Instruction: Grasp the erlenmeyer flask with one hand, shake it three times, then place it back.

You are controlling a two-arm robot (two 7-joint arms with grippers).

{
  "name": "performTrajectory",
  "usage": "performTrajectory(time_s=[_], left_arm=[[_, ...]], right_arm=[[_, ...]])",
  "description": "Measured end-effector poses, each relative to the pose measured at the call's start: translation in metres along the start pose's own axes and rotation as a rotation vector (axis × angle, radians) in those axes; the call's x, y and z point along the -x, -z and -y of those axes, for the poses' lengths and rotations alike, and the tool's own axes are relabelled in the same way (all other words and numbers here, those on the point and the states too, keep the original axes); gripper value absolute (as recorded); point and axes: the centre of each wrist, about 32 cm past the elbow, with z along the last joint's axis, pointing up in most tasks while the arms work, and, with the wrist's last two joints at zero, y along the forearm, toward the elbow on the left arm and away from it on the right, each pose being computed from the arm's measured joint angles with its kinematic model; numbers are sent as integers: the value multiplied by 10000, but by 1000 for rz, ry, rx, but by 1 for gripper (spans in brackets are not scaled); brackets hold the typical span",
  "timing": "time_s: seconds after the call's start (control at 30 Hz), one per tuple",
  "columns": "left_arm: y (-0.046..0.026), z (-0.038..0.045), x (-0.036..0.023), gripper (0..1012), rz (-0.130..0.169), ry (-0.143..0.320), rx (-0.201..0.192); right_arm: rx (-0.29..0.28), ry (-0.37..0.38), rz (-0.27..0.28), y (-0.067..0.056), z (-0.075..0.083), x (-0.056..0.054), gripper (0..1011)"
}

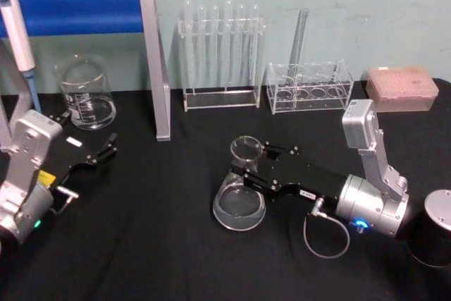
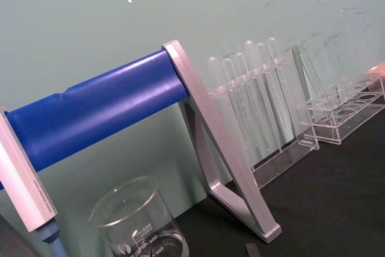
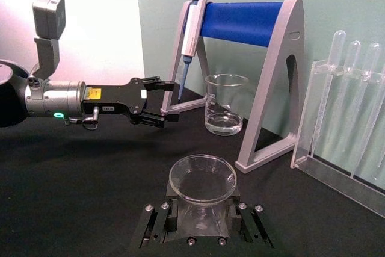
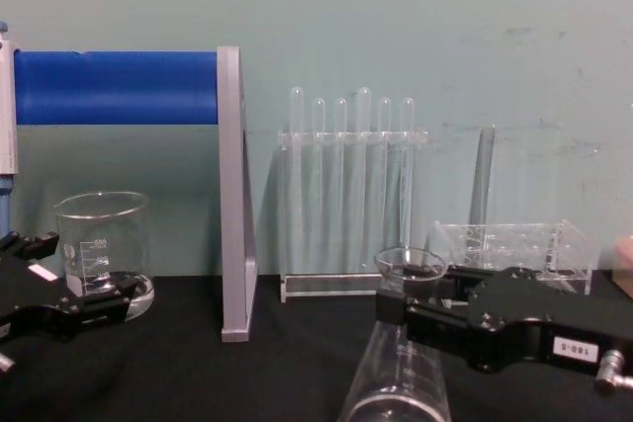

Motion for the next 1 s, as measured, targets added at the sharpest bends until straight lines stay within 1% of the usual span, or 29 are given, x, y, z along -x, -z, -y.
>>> performTrajectory(time_s=[1.0], left_arm=[[0, 0, 0, 1001, 0, 0, 0]], right_arm=[[13, 10, -15, 41, 17, 27, 456]])
